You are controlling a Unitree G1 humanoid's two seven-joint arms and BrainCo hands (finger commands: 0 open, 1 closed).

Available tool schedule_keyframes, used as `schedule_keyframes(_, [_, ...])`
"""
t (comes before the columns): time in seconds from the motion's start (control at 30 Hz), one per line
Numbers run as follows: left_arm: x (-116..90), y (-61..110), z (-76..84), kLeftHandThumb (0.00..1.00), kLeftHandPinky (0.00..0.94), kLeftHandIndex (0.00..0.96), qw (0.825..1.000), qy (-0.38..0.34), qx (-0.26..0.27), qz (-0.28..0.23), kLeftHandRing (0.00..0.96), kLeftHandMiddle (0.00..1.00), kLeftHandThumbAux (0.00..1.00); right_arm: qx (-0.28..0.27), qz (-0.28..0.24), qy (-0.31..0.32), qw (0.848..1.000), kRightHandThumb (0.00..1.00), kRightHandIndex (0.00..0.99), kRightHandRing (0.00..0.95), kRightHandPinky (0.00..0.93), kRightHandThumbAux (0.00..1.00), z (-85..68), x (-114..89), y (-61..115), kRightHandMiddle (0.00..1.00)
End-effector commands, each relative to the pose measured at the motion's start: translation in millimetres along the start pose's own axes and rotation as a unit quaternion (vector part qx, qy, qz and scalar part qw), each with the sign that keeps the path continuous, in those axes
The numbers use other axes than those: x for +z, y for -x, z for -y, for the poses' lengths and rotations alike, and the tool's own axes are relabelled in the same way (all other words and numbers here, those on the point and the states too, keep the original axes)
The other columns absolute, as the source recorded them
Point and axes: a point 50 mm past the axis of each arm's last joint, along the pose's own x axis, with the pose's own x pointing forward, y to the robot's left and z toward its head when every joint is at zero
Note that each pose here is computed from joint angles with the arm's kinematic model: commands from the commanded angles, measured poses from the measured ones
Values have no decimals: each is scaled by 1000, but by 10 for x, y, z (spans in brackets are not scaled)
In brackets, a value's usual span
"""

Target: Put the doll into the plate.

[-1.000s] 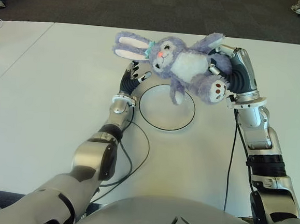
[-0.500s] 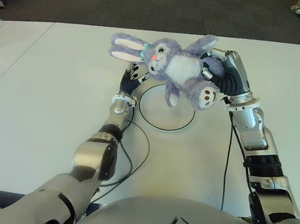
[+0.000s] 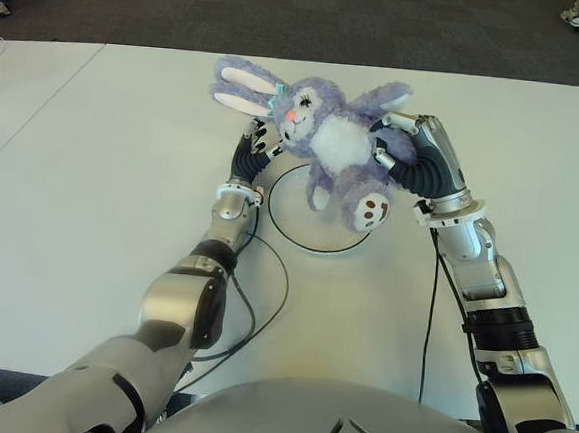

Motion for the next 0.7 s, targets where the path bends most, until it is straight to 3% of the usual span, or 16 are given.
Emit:
schedule_keyframes(0.03, [-908,693,33,0,65,25,976,-11,8,-217,57,67,625,27,1,-35,999,697,437,884,872,722,-177,82,41,876])
schedule_keyframes(0.37, [-922,691,37,0,103,38,973,-29,16,-230,86,84,659,64,-3,-58,996,699,437,887,880,720,-285,191,76,894])
schedule_keyframes(0.7, [-914,693,54,0,69,26,974,-28,16,-223,66,65,618,88,-25,-60,994,701,437,889,886,718,-326,252,106,901])
